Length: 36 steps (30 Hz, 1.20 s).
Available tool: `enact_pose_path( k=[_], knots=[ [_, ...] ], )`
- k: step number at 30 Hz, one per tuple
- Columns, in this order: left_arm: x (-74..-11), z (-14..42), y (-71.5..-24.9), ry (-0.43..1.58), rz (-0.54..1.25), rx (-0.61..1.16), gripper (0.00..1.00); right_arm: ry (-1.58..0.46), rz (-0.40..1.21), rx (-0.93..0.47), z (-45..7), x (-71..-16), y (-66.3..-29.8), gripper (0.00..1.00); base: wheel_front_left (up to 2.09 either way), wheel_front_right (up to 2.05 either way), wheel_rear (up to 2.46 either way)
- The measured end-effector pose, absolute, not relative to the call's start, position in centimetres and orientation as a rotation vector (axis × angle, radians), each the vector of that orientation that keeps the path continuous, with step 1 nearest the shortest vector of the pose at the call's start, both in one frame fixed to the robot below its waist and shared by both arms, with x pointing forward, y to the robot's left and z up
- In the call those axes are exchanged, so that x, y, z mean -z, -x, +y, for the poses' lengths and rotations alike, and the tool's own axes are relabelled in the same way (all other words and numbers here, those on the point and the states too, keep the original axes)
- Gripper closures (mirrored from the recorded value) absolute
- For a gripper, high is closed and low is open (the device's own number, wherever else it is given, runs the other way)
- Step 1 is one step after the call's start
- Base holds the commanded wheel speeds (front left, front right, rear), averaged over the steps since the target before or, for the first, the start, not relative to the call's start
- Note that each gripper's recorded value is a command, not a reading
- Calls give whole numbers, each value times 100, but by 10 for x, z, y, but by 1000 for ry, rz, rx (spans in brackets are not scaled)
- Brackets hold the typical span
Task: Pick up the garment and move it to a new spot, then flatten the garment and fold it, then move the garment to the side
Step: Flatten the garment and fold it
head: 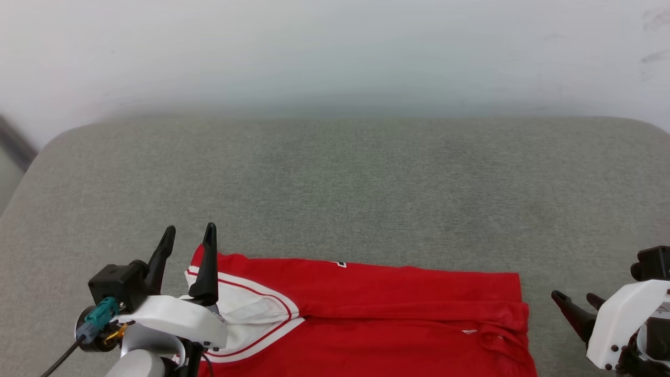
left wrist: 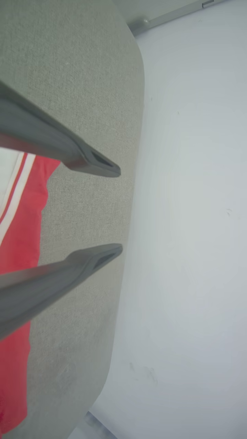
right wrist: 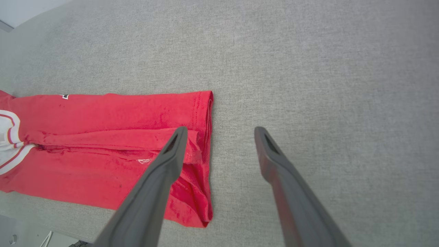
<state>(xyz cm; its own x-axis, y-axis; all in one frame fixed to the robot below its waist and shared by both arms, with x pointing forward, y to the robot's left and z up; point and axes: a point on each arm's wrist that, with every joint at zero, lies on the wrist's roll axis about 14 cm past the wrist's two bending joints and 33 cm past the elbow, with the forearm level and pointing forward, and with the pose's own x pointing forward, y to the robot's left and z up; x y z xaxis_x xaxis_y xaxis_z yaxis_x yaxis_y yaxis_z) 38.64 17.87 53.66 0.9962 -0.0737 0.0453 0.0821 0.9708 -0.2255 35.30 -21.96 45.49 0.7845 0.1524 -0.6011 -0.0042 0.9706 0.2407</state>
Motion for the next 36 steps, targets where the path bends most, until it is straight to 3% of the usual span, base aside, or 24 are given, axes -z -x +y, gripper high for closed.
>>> enact_pose_path(
  k=[9, 21, 22, 23, 24, 36],
  knots=[
    [-555, 188, -383, 190, -133, 21, 0, -247, 822, -145, -186, -422, -365, 0, 0, 0, 0],
    [-536, 200, -386, 166, -98, -10, 0, -340, 1052, -246, -135, -361, -370, 0, 0, 0, 0],
    [-535, 201, -386, 165, -96, -12, 0, -341, 1056, -254, -133, -361, -370, 7, 0, 0, 0],
    [-535, 201, -385, 164, -97, -12, 0, -346, 1058, -258, -131, -361, -369, 66, 0, 0, 0],
    [-536, 200, -385, 163, -98, -9, 0, -355, 1055, -262, -130, -361, -369, 100, 0, 0, 0],
    [-538, 191, -371, 143, -98, 21, 0, -330, 960, -210, -163, -390, -369, 100, 0, 0, 0]
  ],
)
